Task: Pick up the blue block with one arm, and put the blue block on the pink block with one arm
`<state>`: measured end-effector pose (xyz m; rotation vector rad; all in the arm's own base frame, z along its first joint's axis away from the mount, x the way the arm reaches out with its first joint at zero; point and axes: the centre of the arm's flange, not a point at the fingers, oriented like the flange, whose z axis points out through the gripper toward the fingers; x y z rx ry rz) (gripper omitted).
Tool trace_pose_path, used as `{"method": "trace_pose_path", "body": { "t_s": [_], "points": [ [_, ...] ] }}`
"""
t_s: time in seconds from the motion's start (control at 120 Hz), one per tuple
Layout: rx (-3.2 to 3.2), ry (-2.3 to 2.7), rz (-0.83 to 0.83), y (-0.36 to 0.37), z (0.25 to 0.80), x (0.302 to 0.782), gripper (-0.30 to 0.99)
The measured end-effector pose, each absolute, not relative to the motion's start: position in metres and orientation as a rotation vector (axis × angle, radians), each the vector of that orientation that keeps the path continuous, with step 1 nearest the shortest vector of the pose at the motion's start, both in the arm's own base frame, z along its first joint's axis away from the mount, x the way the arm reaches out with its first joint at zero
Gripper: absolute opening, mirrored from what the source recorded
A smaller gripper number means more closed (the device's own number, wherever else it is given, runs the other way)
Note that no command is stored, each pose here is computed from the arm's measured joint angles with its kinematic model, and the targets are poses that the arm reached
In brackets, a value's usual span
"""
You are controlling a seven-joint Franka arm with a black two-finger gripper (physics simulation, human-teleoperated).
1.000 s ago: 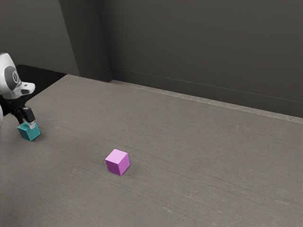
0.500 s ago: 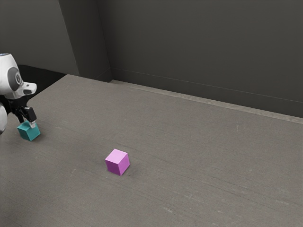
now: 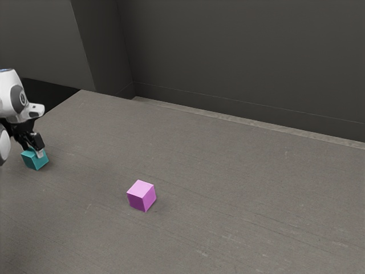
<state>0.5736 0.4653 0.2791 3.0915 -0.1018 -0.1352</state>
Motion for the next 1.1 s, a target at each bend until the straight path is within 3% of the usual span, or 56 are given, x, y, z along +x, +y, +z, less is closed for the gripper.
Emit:
{"method": "trace_pose_path", "body": {
  "t_s": [0.592, 1.0, 1.1],
  "points": [
    [3.090, -0.090, -0.141, 0.466, 0.265, 0.574, 0.69],
    [3.093, -0.087, -0.141, 0.466, 0.264, 0.574, 0.38],
    [3.096, -0.086, -0.141, 0.466, 0.264, 0.574, 0.36]
  ]
}}
